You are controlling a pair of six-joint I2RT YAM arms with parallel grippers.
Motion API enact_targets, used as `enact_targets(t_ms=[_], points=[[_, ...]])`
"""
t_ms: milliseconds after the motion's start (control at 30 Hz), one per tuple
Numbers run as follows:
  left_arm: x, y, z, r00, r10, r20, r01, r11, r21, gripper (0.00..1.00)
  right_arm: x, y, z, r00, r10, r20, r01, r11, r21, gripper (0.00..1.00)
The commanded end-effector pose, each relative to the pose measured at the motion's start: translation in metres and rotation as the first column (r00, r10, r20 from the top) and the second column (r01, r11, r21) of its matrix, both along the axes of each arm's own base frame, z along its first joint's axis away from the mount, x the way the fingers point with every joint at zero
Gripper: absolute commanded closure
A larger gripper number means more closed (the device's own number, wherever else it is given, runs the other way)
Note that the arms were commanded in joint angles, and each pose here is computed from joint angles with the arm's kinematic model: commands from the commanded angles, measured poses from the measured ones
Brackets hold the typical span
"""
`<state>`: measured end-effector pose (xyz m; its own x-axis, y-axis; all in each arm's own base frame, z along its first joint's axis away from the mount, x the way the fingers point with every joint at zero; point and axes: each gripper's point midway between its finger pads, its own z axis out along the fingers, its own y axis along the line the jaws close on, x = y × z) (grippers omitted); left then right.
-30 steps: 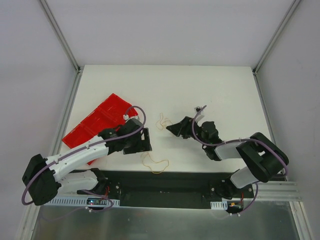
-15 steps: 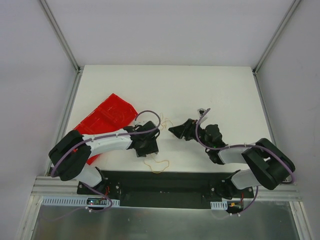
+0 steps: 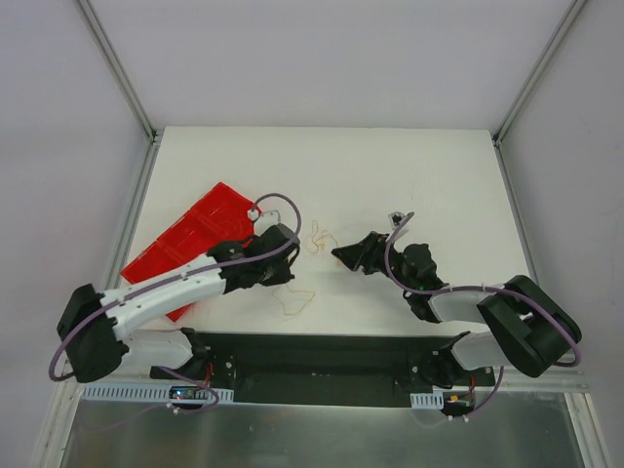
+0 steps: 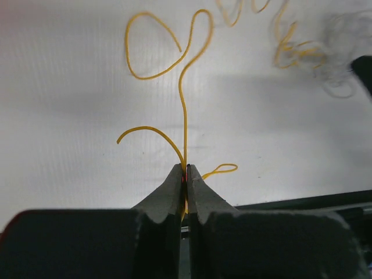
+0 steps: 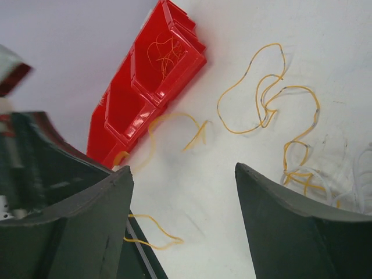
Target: Untangle the cables
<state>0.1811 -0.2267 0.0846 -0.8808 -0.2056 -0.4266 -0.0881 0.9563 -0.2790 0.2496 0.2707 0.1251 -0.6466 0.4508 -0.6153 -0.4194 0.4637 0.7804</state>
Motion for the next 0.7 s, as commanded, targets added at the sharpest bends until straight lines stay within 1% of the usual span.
enact_targets(t_ms=[0,33,133,200,300,400,500,567,600,667], points=[[0.025,0.053,0.071,0.974,-0.018,0.226,-0.011,0.992,0.126,1.00,0.003,-0.002,0.015,0.998,-0.005,0.057,0.004,1.000,0.018,0.26],[0.027,0.066,0.077,0.973,-0.010,0.231,-0.024,0.989,0.144,1.00,0.003,-0.002,0.015,0.998,-0.005,0.058,0.004,1.000,0.019,0.26],[0.033,0.094,0.101,0.967,0.019,0.255,-0.051,0.991,0.121,1.00,0.003,-0.001,0.014,0.999,-0.001,0.053,0.000,1.000,0.019,0.26],[0.037,0.112,0.119,0.953,0.026,0.301,-0.069,0.989,0.132,1.00,0.004,-0.001,0.014,0.999,-0.001,0.049,0.000,1.000,0.019,0.26],[0.042,0.141,0.152,0.917,0.065,0.394,-0.143,0.975,0.170,1.00,0.004,-0.001,0.014,0.999,0.000,0.047,-0.001,1.000,0.021,0.26],[0.046,0.159,0.171,0.899,0.086,0.430,-0.186,0.963,0.197,1.00,0.004,0.000,0.013,0.999,0.001,0.041,-0.002,1.000,0.022,0.26],[0.050,0.174,0.178,0.891,0.131,0.434,-0.245,0.945,0.217,1.00,0.004,0.000,0.013,0.999,0.004,0.038,-0.005,1.000,0.024,0.26],[0.054,0.185,0.176,0.887,0.195,0.418,-0.305,0.928,0.212,1.00,0.004,0.000,0.013,0.999,0.004,0.038,-0.005,1.000,0.024,0.26],[0.055,0.188,0.173,0.889,0.229,0.397,-0.327,0.924,0.198,1.00,0.004,0.001,0.013,0.999,0.006,0.038,-0.006,1.000,0.024,0.26],[0.059,0.186,0.165,0.898,0.286,0.334,-0.344,0.930,0.131,1.00,0.004,0.002,0.012,0.999,0.009,0.037,-0.010,1.000,0.024,0.26]])
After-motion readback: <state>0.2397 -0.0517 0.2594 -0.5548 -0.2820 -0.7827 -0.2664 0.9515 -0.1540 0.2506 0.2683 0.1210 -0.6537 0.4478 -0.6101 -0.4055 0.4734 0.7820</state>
